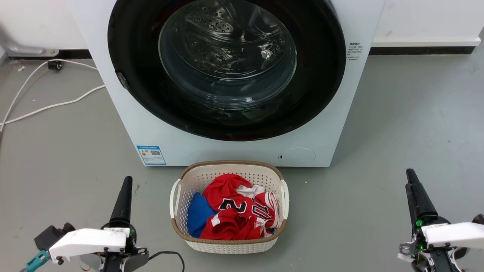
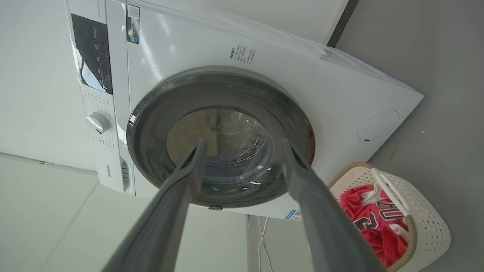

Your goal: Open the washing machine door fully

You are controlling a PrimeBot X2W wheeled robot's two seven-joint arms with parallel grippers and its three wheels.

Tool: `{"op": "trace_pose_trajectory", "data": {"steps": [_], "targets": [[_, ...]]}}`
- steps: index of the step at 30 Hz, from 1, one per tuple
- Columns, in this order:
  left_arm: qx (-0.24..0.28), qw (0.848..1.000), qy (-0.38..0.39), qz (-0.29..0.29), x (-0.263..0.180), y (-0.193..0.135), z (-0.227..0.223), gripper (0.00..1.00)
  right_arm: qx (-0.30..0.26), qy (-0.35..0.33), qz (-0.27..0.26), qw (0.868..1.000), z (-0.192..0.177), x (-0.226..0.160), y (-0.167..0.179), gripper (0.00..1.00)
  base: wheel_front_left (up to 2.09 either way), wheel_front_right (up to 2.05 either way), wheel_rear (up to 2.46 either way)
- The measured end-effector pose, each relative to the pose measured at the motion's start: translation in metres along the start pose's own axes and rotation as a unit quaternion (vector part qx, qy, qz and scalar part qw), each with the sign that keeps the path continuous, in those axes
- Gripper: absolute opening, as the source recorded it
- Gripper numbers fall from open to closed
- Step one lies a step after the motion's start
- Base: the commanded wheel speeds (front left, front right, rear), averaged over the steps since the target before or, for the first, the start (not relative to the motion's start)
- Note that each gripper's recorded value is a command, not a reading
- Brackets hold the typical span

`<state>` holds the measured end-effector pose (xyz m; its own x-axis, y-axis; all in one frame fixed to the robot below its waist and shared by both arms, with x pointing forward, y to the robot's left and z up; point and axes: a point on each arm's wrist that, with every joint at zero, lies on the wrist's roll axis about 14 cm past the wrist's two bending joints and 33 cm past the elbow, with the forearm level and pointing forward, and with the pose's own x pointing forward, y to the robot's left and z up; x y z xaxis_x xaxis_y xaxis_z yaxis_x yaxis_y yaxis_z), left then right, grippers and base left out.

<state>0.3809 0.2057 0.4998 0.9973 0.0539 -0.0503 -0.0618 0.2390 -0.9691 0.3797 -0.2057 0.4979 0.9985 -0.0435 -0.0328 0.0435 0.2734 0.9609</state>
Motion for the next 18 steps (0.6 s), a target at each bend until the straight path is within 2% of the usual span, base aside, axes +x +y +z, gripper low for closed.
{"op": "trace_pose_trajectory", "data": {"steps": [7, 11, 18], "targets": [[0.087, 0.996, 0.003, -0.004, 0.001, -0.009, -0.006, 1.00, -0.094, -0.001, 0.026, 0.995, -0.002, 0.002, 0.017, 1.00, 0.00, 0.00, 0.00], [0.141, 0.990, 0.004, -0.002, 0.001, -0.010, -0.010, 1.00, -0.163, 0.006, 0.038, 0.986, -0.009, 0.000, 0.023, 1.00, 0.00, 0.00, 0.00], [0.223, 0.975, 0.008, 0.007, -0.002, -0.009, -0.018, 1.00, -0.234, 0.005, 0.049, 0.971, -0.012, -0.003, 0.028, 1.00, 0.00, 0.00, 0.00]]}}
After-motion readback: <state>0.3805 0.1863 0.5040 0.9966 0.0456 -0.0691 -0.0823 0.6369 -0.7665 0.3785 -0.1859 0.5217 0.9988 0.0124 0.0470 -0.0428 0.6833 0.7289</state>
